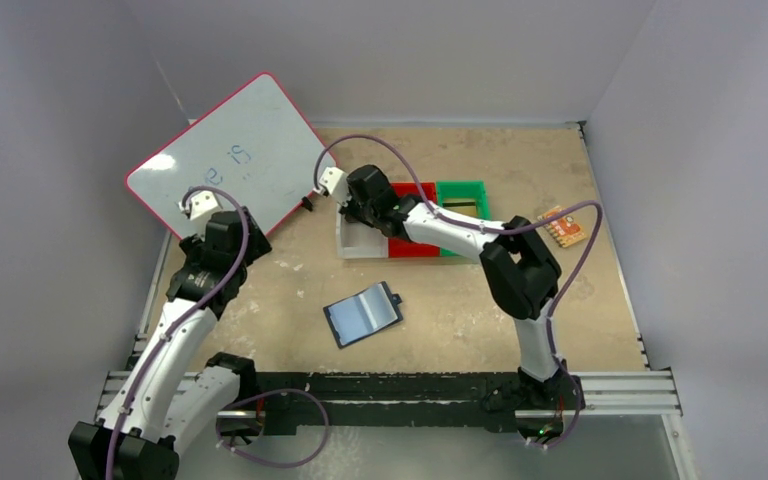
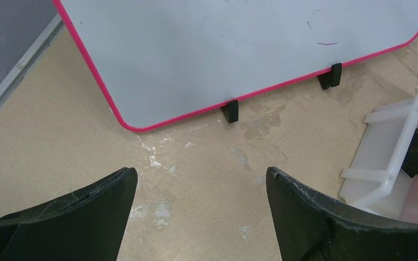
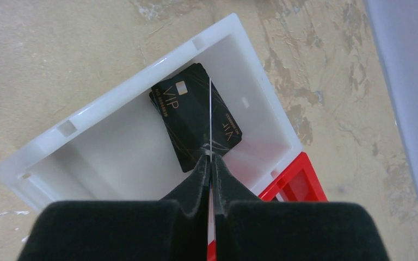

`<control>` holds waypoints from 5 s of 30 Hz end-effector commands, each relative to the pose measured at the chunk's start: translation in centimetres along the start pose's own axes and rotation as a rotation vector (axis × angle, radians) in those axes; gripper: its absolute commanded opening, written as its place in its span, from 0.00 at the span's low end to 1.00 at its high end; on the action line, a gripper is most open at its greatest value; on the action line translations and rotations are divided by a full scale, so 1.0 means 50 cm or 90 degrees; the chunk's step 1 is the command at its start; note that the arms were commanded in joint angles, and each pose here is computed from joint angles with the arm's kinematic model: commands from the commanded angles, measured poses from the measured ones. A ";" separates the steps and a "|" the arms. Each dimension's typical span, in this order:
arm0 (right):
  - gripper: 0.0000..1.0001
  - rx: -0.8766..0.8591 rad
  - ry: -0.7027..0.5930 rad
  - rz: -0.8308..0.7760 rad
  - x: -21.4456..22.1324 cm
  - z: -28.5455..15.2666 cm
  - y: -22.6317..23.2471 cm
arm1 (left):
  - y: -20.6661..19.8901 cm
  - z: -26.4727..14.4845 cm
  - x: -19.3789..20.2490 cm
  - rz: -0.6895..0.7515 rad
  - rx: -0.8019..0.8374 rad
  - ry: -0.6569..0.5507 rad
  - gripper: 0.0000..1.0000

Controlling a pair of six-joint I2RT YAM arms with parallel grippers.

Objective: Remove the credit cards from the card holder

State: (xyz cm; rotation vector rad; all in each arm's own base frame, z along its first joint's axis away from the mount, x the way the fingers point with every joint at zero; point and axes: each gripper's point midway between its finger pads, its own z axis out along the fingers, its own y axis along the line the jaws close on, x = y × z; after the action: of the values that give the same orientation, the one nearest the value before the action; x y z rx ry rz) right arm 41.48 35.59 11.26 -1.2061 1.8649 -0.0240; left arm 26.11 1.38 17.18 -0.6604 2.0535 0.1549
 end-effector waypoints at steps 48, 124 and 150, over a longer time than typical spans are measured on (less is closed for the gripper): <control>0.16 -0.005 0.000 -0.208 0.001 0.043 0.008 | 0.012 -0.016 -0.033 -0.010 -0.012 -0.031 0.87; 0.00 0.232 0.203 0.459 0.108 0.123 0.026 | 0.013 -0.008 -0.022 0.002 -0.022 -0.015 0.85; 0.53 0.061 0.003 0.555 -0.061 -0.187 0.150 | 0.003 -0.003 -0.016 0.009 -0.011 -0.004 0.85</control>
State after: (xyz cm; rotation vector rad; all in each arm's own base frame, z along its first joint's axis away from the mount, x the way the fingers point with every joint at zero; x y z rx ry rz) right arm 34.81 36.66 15.30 -0.2744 2.2224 0.2074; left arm 25.38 1.77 16.25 -0.6603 2.0982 0.2027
